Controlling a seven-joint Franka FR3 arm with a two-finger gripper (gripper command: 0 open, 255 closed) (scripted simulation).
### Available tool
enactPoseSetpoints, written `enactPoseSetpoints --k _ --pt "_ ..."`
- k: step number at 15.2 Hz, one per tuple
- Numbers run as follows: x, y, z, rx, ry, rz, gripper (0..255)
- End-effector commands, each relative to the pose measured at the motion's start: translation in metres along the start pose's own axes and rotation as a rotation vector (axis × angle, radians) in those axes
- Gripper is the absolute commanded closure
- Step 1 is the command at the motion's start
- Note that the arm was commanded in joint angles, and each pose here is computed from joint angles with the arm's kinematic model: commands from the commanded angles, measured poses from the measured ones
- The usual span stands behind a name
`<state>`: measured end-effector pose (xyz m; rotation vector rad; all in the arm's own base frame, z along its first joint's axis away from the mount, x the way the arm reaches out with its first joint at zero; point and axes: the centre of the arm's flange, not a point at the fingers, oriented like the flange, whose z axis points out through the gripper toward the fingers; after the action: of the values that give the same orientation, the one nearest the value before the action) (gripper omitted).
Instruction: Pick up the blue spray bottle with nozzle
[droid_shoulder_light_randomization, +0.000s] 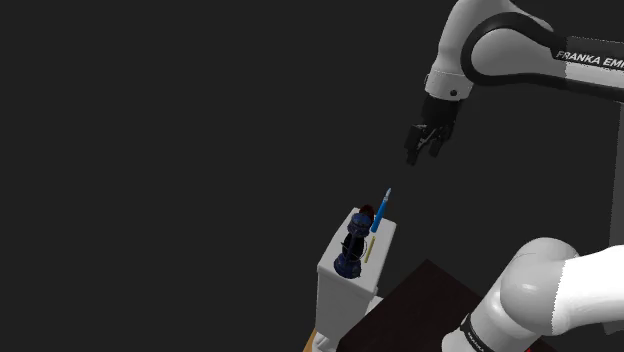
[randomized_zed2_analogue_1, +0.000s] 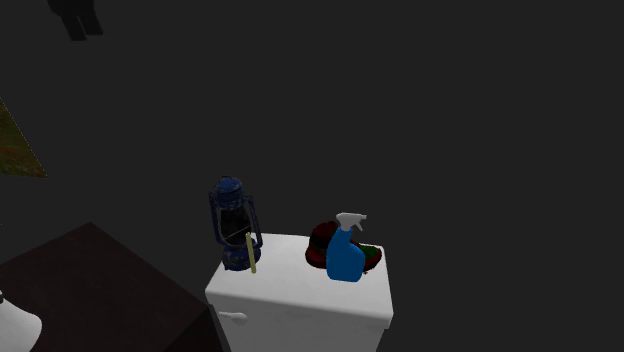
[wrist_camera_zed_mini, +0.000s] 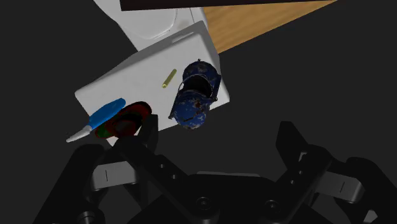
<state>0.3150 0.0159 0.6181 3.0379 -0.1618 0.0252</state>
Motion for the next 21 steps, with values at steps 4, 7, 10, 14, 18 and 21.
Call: enactPoseSetpoints --k 4,7,10,14,18,21 --pt "0.028 0.014 0.025 0.004 -0.006 0.059 0" --pt "0.055 0.030 0.051 0.009 -0.013 0.118 0" --pt "0.081 0.047 0.077 0.013 -0.019 0.176 0" --pt "0.114 0.072 0.112 0.019 -0.027 0.255 0" --pt "0.144 0.099 0.147 0.024 -0.036 0.333 0" --pt "0.165 0.121 0.174 0.029 -0.042 0.392 0"
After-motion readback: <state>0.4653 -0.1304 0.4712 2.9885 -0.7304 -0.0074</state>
